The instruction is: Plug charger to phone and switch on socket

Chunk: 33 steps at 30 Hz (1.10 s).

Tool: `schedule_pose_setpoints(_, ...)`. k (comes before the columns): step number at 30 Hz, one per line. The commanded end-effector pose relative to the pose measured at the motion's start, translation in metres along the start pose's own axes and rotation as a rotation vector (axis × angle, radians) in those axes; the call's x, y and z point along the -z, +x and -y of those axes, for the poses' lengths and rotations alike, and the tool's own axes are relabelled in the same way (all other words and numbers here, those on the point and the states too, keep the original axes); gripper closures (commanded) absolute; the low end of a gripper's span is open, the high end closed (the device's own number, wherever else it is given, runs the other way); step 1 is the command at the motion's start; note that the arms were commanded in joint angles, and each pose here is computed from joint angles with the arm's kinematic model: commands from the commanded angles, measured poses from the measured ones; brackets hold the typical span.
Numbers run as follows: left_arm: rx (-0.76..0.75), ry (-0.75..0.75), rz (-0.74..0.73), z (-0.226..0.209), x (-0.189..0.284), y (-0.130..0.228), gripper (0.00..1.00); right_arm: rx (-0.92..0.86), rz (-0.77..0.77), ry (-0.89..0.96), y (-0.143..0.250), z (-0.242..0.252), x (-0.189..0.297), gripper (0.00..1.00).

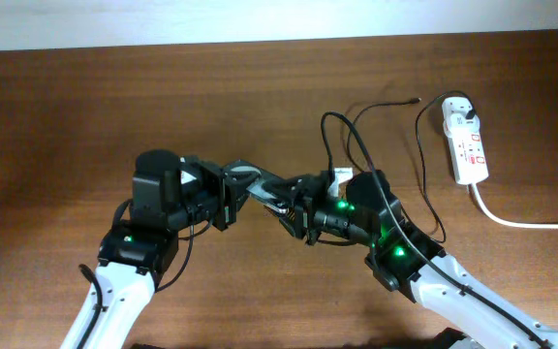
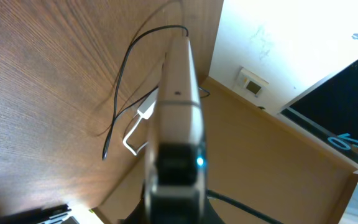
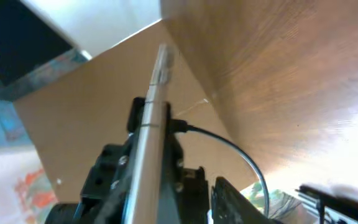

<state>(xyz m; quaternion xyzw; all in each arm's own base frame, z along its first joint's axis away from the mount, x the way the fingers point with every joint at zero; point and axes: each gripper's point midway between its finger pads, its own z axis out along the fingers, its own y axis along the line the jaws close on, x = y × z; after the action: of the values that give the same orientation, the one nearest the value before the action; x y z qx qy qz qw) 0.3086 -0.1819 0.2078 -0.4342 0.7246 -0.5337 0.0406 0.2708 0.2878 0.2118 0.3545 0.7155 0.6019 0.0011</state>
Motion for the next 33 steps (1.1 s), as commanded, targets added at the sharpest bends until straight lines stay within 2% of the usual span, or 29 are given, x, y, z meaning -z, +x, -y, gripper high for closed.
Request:
schedule_pose_setpoints(1, -0.131, -0.039, 0.106, -0.008, 0.002, -0.018, 1.00, 0.057, 0.027, 0.087, -0.005, 0.020, 0.003, 0.43)
schedule_pose_setpoints(3, -0.286, -0.261, 0.285, -0.054, 0.016, -0.053, 1.00, 0.256, 0.166, 0.246, -0.036, 0.056, 0.012, 0.14)
schedule_pose_setpoints(4, -0.317, -0.367, 0.319, -0.076, 0.025, -0.061, 1.00, 0.334, 0.242, 0.354, -0.053, 0.077, 0.022, 0.01)
schedule_pose_setpoints(6, -0.380, -0.608, 0.315, -0.124, 0.049, -0.064, 1.00, 0.357, 0.440, 0.634, -0.090, 0.127, 0.064, 0.01)
schedule_pose_setpoints(8, -0.380, -0.713, 0.252, -0.147, 0.061, -0.054, 1.00, 0.360, 0.600, 0.833, -0.111, 0.154, 0.106, 0.01)
schedule_pose_setpoints(11, -0.335, -0.624, 0.064, -0.143, 0.047, -0.022, 1.00, 0.398, 0.729, 0.917, -0.126, 0.157, 0.132, 0.01)
schedule_pose_setpoints(13, -0.413, -0.517, -0.020, -0.124, 0.033, -0.010, 1.00, 0.387, 0.722, 0.974, -0.124, 0.166, 0.141, 0.01)
schedule_pose_setpoints(15, -0.512, -0.368, -0.010, -0.089, 0.013, -0.015, 0.98, 0.372, 0.708, 1.028, -0.120, 0.175, 0.150, 0.01)
schedule_pose_setpoints(17, -0.516, -0.246, -0.109, -0.069, -0.012, -0.012, 0.95, 0.335, 0.641, 1.053, -0.110, 0.184, 0.150, 0.01)
schedule_pose_setpoints(19, -0.451, -0.147, -0.277, -0.060, -0.036, -0.020, 0.99, 0.314, 0.609, 1.070, -0.105, 0.190, 0.151, 0.01)
schedule_pose_setpoints(23, -0.236, -0.073, -0.500, -0.068, -0.040, -0.033, 1.00, 0.311, 0.608, 1.083, -0.104, 0.192, 0.153, 0.01)
schedule_pose_setpoints(26, -0.267, -0.068, -0.546, -0.073, -0.038, -0.024, 1.00, 0.286, 0.577, 1.120, -0.097, 0.199, 0.159, 0.01)
schedule_pose_setpoints(33, -0.292, -0.118, -0.506, -0.086, -0.040, -0.030, 1.00, 0.267, 0.555, 1.150, -0.092, 0.205, 0.163, 0.01)
